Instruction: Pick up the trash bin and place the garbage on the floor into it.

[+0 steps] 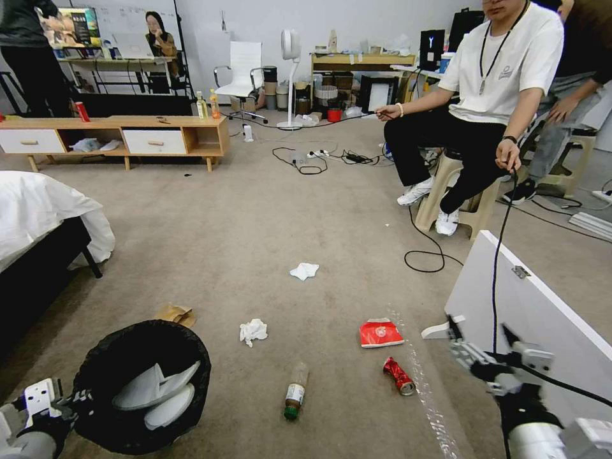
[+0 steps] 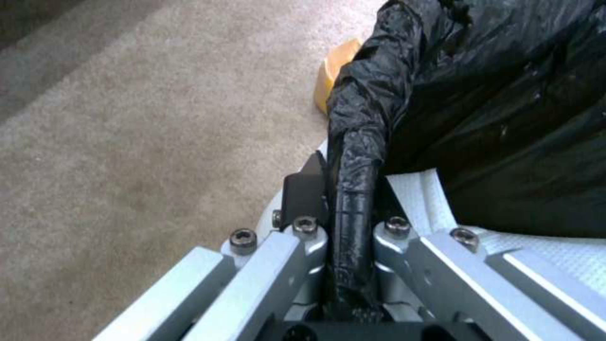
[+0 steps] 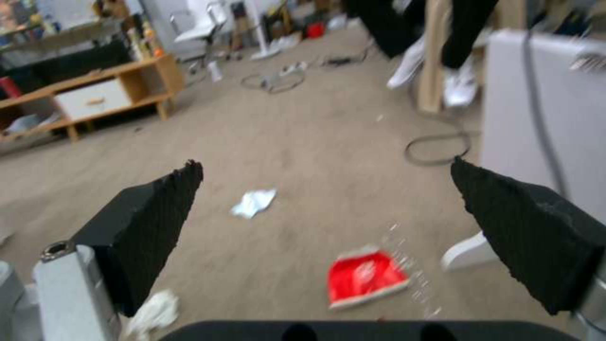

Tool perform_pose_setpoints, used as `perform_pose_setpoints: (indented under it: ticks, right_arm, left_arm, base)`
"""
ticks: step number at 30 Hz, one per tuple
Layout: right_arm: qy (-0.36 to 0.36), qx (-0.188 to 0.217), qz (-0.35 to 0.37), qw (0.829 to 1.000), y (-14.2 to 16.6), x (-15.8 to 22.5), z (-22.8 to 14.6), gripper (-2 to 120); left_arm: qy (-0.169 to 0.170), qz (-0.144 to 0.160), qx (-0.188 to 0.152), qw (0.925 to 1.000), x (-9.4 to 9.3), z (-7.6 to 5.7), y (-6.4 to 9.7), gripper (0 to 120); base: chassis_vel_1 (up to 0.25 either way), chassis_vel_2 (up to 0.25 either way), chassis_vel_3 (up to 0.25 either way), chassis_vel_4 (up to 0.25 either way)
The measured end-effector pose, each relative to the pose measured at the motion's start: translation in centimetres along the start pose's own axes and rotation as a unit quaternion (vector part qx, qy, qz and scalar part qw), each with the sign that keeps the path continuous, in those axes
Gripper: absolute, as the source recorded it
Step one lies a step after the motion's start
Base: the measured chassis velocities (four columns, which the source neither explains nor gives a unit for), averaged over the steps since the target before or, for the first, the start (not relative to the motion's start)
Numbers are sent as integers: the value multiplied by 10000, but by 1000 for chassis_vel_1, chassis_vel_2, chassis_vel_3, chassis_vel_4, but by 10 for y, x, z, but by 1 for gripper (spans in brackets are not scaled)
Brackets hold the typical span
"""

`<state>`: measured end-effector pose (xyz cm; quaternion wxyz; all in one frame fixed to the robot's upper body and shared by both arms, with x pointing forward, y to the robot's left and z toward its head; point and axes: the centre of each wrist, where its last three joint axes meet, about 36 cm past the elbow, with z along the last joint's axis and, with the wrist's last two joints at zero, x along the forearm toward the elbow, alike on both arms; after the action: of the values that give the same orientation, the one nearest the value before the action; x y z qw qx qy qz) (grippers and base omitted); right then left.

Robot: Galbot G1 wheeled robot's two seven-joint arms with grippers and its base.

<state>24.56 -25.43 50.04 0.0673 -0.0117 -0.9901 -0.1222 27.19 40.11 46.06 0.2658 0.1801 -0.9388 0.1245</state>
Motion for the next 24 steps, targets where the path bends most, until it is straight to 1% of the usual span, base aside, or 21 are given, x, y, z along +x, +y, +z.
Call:
perform_pose_setpoints:
  ticks: [5, 7, 8, 10, 11, 12, 13, 15, 16, 17, 21, 24]
  right_arm:
    - [88, 43, -70, 9999, 5, 2, 2, 100]
    - [202, 185, -247, 9993, 11, 8, 4, 100]
    - [202, 185, -247, 9993, 11, 8, 4, 100]
    - [446, 427, -540, 9966, 12, 11, 11, 100]
    - [446, 427, -540, 9966, 12, 11, 11, 100]
    - [689, 642, -785, 9925, 9, 11, 18, 100]
    - [781, 718, -876, 9905, 8, 11, 22, 100]
    - [781, 718, -876, 9905, 8, 11, 22, 100]
    - [964, 861, -988, 9867, 4, 9, 30, 100]
    - [1057, 917, -977, 9853, 0, 6, 37, 100]
    - [1159, 915, -882, 9851, -4, -3, 46, 100]
    - [1357, 753, -698, 9854, -8, -19, 54, 100]
  left_arm:
    - [13, 1, 3, 10000, 0, 3, -3, 2]
    - [36, 24, -9, 10000, 1, 7, -9, 2]
    - [36, 24, -9, 10000, 1, 7, -9, 2]
    - [36, 28, -18, 10000, 2, 9, -12, 2]
    - [36, 28, -18, 10000, 2, 9, -12, 2]
    - [38, 14, -15, 10000, 3, 11, -13, 2]
    - [42, 4, -10, 10000, 3, 12, -13, 2]
    - [42, 4, -10, 10000, 3, 12, -13, 2]
    - [46, -15, 1, 10000, 5, 14, -14, 2]
    - [48, -16, 10, 10000, 5, 15, -14, 2]
    - [50, -23, 14, 10000, 6, 16, -14, 2]
    - [37, -38, 10, 10000, 8, 16, -14, 2]
  base:
    - [0, 0, 0, 0]
    - [0, 0, 0, 0]
    - [0, 0, 0, 0]
    - [0, 0, 0, 0]
    - [0, 0, 0, 0]
    - [0, 0, 0, 0]
    - [0, 0, 0, 0]
    - [0, 0, 0, 0]
    - [0, 0, 0, 0]
    - [0, 0, 0, 0]
    - [0, 0, 0, 0]
    - [0, 0, 0, 0]
